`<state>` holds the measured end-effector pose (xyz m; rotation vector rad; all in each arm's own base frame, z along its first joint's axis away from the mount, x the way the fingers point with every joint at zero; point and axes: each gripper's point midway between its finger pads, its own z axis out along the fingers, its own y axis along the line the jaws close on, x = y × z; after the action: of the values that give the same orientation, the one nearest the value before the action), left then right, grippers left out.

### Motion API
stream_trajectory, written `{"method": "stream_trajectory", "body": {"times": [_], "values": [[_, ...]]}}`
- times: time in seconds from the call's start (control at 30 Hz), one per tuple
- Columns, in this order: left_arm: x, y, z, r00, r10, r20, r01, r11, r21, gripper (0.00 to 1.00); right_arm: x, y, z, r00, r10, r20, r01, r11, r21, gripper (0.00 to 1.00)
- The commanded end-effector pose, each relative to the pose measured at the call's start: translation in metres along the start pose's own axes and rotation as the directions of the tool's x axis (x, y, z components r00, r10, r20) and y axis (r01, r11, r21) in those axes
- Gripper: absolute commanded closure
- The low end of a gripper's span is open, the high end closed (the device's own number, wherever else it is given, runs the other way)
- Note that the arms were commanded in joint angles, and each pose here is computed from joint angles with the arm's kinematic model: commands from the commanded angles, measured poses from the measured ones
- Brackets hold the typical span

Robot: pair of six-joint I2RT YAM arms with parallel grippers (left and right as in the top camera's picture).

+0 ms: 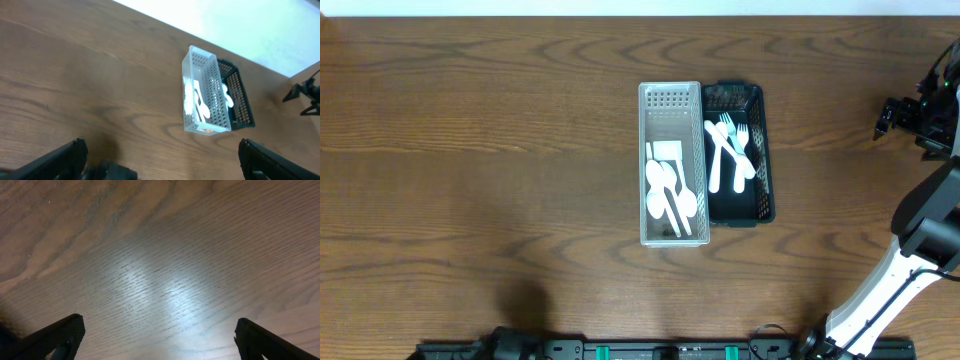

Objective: Pack container

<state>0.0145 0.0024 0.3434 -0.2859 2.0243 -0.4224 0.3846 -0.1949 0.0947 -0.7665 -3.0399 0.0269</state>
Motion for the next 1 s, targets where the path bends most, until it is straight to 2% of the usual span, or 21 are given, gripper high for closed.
{"method": "stream_trajectory", "body": {"times": [0.0, 0.1, 0.2, 0.3, 0.47, 0.53, 0.67, 0.73, 0.97], "values": [[0.004, 0.004, -0.008, 0.999, -0.016, 0.038, 0.015, 1.0, 0.007, 0.02, 0.0, 0.001, -0.002, 1.0, -0.017, 0.005, 0.017, 1.0, 0.0, 0.01], [-0.005, -0.001, -0.008, 0.997, 0.026, 0.079, -0.028, 0.999, 0.024, 0.02, 0.0, 0.001, -0.002, 1.0, -0.017, 0.005, 0.017, 1.0, 0.0, 0.01], [-0.008, -0.003, 0.007, 0.979, 0.191, 0.073, -0.192, 0.981, 0.009, 0.02, 0.0, 0.001, -0.002, 1.0, -0.017, 0.005, 0.017, 1.0, 0.0, 0.01], [-0.004, -0.001, 0.034, 0.946, 0.324, 0.025, -0.324, 0.946, -0.009, 0.02, 0.0, 0.001, -0.002, 1.0, -0.017, 0.005, 0.017, 1.0, 0.0, 0.01], [0.0, -0.002, 0.093, 0.891, 0.454, -0.015, -0.454, 0.891, -0.011, 0.02, 0.0, 0.001, -0.002, 1.0, -0.017, 0.005, 0.017, 1.0, 0.0, 0.01], [0.0, -0.012, 0.115, 0.845, 0.534, 0.017, -0.534, 0.845, 0.031, 0.02, 0.0, 0.001, -0.002, 1.0, -0.017, 0.005, 0.017, 1.0, 0.0, 0.01], [0.002, -0.04, 0.146, 0.663, 0.729, 0.169, -0.748, 0.651, 0.13, 0.02, 0.0, 0.001, -0.002, 1.0, -0.017, 0.005, 0.017, 1.0, 0.0, 0.01], [0.003, -0.043, 0.159, 0.609, 0.761, 0.224, -0.792, 0.599, 0.12, 0.02, 0.0, 0.001, -0.002, 1.0, -0.017, 0.005, 0.017, 1.0, 0.0, 0.01], [0.011, -0.013, 0.194, 0.616, 0.748, 0.247, -0.771, 0.637, -0.009, 0.02, 0.0, 0.001, -0.002, 1.0, -0.017, 0.005, 0.017, 1.0, 0.0, 0.01]]}}
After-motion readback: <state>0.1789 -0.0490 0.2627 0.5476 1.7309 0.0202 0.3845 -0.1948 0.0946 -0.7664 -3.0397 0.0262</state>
